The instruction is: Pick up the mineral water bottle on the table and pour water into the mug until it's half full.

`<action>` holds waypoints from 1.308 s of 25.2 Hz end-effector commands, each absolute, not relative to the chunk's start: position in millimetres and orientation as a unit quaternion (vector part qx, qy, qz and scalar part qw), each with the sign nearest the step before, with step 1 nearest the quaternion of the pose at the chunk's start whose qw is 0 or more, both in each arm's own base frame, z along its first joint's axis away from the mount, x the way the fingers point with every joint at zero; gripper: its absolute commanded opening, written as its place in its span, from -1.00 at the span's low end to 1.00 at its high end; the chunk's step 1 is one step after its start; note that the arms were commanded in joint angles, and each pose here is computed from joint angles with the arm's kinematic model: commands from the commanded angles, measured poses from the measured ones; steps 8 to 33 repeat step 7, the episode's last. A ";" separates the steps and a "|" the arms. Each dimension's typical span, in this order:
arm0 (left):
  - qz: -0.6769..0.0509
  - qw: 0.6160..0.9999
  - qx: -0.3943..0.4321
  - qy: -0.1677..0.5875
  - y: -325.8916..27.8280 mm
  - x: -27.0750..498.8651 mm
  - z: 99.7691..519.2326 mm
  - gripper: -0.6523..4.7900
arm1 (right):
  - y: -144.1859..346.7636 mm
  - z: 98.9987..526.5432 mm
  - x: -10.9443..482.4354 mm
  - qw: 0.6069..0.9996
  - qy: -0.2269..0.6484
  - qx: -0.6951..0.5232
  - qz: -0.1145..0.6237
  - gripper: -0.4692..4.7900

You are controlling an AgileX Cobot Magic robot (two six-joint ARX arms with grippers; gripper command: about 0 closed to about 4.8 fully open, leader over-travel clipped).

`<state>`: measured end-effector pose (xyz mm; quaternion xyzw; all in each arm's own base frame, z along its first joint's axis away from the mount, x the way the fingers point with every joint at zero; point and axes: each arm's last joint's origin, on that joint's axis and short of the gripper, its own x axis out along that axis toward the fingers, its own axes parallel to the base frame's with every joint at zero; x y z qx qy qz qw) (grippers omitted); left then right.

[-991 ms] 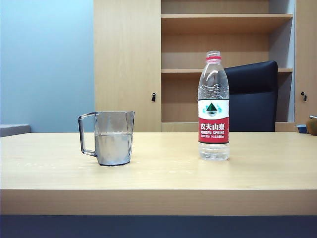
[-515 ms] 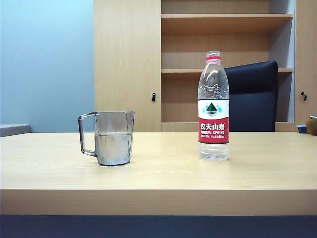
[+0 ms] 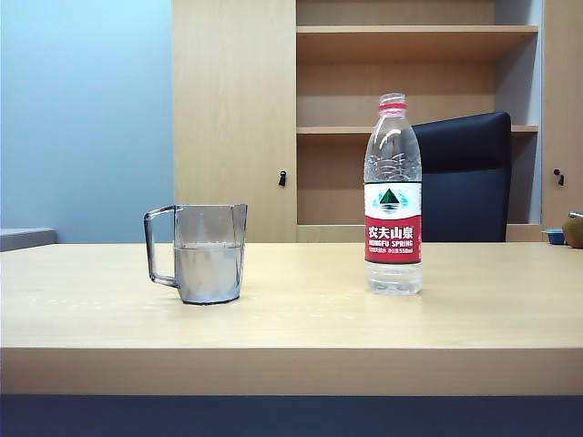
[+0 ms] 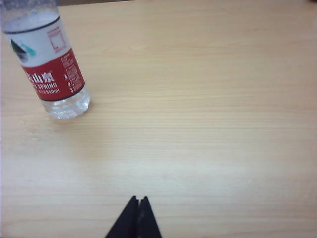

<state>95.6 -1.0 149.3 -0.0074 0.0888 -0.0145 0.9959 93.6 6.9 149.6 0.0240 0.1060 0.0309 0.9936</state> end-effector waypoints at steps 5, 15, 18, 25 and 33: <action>-0.013 0.996 -0.007 0.089 -0.9 95.8 148.8 -0.78 | 6.9 150.0 93.8 0.994 0.100 -0.014 0.036 -0.83; -0.013 0.996 -0.007 0.089 -0.9 95.8 148.8 -0.78 | 6.9 150.0 93.8 0.994 0.100 -0.014 0.036 -0.83; -0.013 0.996 -0.007 0.089 -0.9 95.8 148.8 -0.78 | 6.9 150.0 93.8 0.994 0.100 -0.014 0.036 -0.83; -0.013 0.996 -0.007 0.089 -0.9 95.8 148.8 -0.78 | 6.9 150.0 93.8 0.994 0.100 -0.014 0.036 -0.83; -0.013 0.996 -0.007 0.089 -0.9 95.8 148.8 -0.78 | 6.9 150.0 93.8 0.994 0.100 -0.014 0.036 -0.83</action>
